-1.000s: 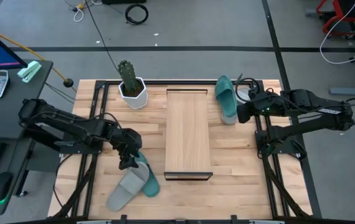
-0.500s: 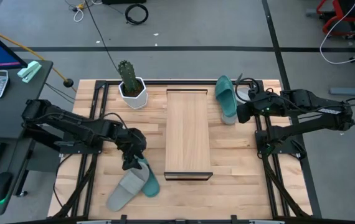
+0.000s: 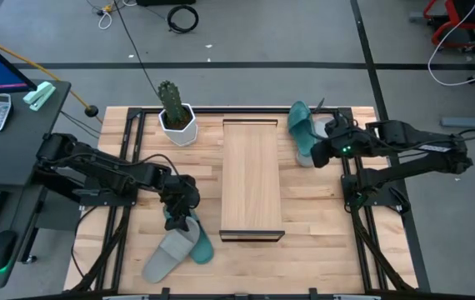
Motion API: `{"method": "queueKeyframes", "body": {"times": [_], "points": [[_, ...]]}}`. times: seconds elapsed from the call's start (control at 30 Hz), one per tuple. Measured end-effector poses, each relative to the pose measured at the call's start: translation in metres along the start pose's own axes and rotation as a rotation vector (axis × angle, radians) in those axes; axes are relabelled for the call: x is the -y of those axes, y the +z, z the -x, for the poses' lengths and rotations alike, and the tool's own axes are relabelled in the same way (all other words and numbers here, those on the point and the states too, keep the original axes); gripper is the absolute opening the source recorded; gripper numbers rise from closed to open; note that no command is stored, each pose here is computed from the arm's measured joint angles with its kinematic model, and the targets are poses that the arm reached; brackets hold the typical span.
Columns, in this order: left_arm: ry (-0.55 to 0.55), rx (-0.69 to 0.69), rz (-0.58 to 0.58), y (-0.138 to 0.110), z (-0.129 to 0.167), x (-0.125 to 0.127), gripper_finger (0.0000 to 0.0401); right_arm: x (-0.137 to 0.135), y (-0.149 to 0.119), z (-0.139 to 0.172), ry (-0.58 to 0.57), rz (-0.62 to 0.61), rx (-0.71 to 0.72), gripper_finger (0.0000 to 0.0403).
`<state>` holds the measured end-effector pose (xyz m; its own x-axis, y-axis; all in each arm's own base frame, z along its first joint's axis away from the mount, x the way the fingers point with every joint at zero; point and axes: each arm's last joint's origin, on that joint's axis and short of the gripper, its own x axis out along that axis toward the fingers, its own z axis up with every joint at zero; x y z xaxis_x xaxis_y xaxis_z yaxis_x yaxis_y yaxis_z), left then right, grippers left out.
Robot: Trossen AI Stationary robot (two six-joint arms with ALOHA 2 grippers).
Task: Pick and place slides into the shelf
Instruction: Put the bottom gray slipper on the shelf
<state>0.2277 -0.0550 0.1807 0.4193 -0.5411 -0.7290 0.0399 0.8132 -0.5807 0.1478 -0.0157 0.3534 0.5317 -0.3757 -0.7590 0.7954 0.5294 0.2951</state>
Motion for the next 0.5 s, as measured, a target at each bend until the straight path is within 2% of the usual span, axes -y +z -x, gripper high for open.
{"method": "queueKeyframes", "body": {"times": [0.17, 0.5], "points": [[0.0, 0.013, 0.005, 0.0016, 0.0017, -0.0017, 0.0222, -0.0006, -0.0001, -0.0008, 0.001, 0.017, -0.006, 0.003], [-0.002, 0.014, 0.007, 0.002, 0.0022, -0.0023, 0.0078, 0.0004, -0.0001, 0.0007, 0.006, 0.016, -0.003, 0.003]]}}
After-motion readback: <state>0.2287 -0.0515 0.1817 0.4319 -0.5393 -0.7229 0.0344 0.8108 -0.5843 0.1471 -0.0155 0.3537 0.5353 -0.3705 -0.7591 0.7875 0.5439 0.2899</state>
